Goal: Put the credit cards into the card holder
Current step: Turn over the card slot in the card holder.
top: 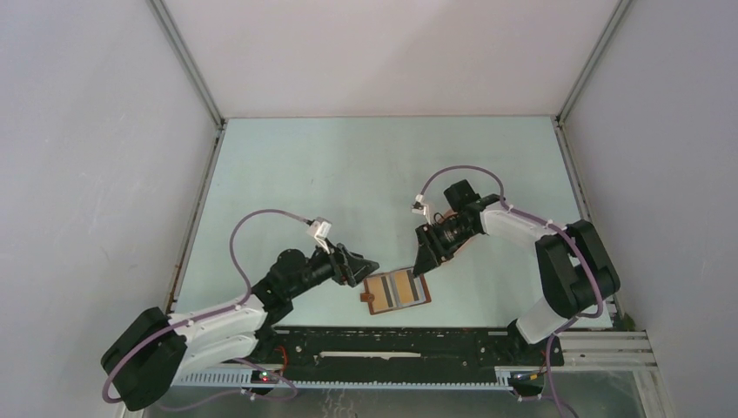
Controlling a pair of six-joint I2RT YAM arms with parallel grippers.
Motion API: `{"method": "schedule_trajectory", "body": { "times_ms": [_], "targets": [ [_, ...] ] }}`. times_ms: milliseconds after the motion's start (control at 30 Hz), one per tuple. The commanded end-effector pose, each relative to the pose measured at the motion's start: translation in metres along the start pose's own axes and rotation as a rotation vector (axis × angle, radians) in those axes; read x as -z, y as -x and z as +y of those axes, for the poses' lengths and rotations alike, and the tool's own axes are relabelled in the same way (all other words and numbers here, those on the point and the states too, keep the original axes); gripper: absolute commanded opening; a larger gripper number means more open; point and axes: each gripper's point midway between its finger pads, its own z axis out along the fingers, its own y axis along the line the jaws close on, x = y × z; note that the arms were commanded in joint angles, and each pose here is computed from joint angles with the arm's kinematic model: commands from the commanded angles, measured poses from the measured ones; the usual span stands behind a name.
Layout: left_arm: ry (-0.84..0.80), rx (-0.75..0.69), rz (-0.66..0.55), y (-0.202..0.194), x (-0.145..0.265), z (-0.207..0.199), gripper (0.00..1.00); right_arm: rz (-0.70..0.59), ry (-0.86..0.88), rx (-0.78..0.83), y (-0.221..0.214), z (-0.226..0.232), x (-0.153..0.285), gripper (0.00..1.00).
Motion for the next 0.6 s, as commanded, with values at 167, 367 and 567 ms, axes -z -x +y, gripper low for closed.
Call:
{"method": "schedule_trajectory", "body": {
  "times_ms": [167, 367, 567],
  "targets": [
    [-0.105, 0.067, 0.067, -0.02, -0.013, -0.03, 0.59, -0.004, -0.069, -0.149, 0.004, -0.017, -0.017, 0.57],
    [-0.11, 0.12, 0.104, -0.038, -0.022, -0.034, 0.49, 0.02, -0.089, -0.186, -0.004, -0.028, -0.023, 0.53],
    [-0.092, 0.157, 0.163, -0.058, -0.033, -0.033, 0.45, 0.032, -0.123, -0.197, -0.007, -0.036, -0.024, 0.52]
  ]
}}
